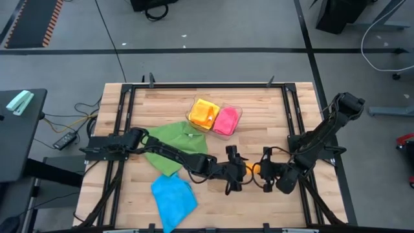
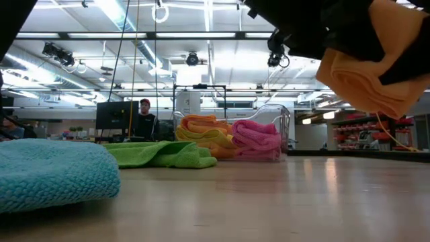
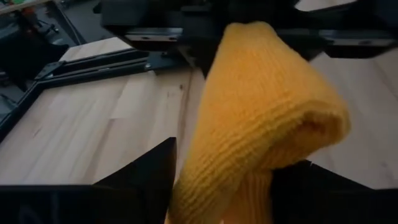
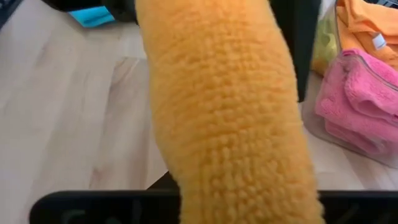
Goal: Fold microfiber towels
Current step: Put the orange microfiber cloth into the transparent bin
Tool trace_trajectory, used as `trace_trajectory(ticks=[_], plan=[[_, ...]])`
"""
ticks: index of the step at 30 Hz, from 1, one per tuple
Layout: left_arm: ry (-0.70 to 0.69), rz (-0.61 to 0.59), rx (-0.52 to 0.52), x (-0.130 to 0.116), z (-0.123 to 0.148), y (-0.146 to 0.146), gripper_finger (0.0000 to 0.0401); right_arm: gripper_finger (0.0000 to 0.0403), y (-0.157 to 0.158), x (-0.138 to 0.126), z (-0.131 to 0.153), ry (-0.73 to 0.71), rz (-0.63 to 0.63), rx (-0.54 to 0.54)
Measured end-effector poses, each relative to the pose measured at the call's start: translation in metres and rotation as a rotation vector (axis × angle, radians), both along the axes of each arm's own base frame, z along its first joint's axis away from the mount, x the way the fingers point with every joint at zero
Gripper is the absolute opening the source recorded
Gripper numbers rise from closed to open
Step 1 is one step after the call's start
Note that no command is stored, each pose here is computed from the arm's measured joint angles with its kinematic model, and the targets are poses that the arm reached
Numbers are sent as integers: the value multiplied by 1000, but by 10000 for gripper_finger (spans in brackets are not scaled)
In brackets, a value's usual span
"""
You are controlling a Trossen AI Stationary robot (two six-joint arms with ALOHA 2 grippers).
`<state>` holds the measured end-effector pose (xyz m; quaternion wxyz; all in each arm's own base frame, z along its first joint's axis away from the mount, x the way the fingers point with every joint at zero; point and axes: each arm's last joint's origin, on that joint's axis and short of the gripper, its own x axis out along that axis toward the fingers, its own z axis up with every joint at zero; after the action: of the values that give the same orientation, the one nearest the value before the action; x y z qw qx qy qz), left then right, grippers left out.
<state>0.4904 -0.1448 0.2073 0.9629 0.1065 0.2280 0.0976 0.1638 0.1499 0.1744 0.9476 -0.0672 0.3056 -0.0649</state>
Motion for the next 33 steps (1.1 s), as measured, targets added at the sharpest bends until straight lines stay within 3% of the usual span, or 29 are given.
trace_trajectory(ticks=[9,19,27,33], plan=[[17,-81,-36,1,-1,0,146,62,2,2,2,-14,26,7],[107,-131,8,-4,-1,2,35,147,4,1,5,5,96,11],[149,-86,55,-16,27,18,45,194,-16,-17,32,-11,101,56],[267,92,171,-26,33,51,41,198,-36,-36,44,8,51,98]])
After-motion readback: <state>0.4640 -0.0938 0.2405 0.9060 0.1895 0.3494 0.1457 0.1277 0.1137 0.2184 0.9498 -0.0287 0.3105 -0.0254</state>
